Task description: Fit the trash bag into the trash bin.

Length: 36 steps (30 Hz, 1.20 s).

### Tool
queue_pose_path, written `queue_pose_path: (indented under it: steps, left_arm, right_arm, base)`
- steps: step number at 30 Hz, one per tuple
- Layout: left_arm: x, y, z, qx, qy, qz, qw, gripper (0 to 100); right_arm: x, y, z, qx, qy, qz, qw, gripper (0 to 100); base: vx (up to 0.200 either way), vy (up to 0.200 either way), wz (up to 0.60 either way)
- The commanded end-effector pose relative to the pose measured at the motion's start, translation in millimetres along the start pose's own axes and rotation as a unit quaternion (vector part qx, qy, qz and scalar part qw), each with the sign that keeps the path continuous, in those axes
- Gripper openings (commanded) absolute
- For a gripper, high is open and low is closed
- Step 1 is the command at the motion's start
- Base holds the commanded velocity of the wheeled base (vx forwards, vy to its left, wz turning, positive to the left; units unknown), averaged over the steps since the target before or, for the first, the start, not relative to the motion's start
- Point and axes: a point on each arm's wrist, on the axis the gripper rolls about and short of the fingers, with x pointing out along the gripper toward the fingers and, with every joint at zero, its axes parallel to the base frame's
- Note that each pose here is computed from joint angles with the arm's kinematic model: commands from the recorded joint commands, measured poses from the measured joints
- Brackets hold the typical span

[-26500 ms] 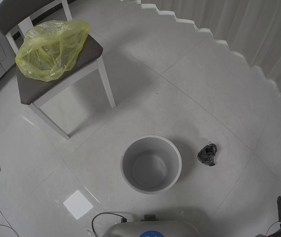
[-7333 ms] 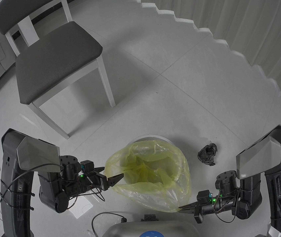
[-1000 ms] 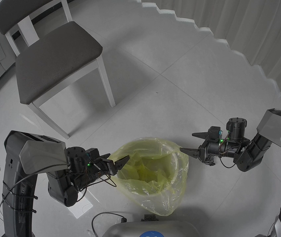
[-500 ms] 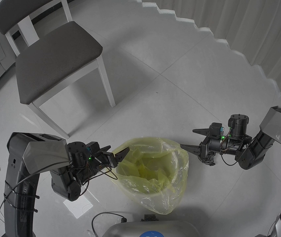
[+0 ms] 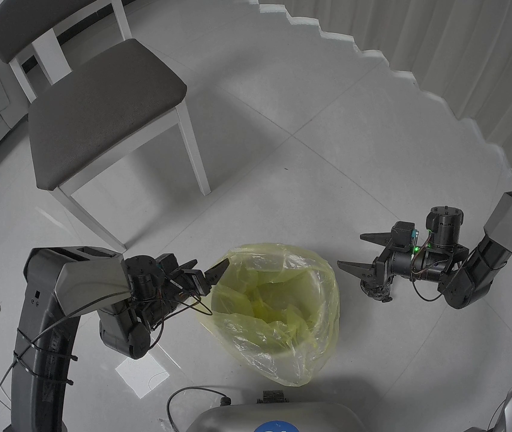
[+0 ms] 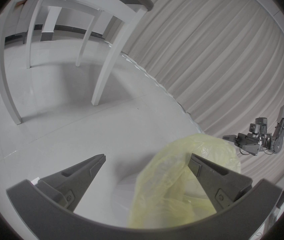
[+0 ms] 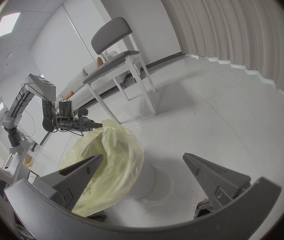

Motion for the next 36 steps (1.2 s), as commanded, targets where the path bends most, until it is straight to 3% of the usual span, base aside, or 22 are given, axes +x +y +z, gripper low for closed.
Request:
queue_pose_path:
  steps: [1,13,23,36]
  left_arm:
    - [-0.7,3.3,-1.3,0.000,-0.004,0.001,1.0000,100]
    - [-1.6,-6.9,-2.8,0.000,0.003,-0.009,1.0000,100]
    - [-16.8,-12.6,-2.7,-0.004,0.022,-0.002,0.9997,100]
    - [-16.9,-11.9,-1.5,-0.004,0.020,-0.002,0.9998,100]
  right_arm:
    - [-3.7,-0.4,-1.2,0.002,0.002,-0.003,1.0000,100]
    - [-6.9,2.3,1.8,0.001,0.000,-0.002,1.0000,100]
    - [16.5,6.8,12.0,-0.002,-0.017,0.020,0.9997,100]
    - [36.9,16.0,-3.4,0.009,0.002,0.043,0.9990,100]
  base:
    - [0.000,0.000,0.00]
    - [0.000,0.000,0.00]
    - [0.000,0.000,0.00]
    - [0.000,0.000,0.00]
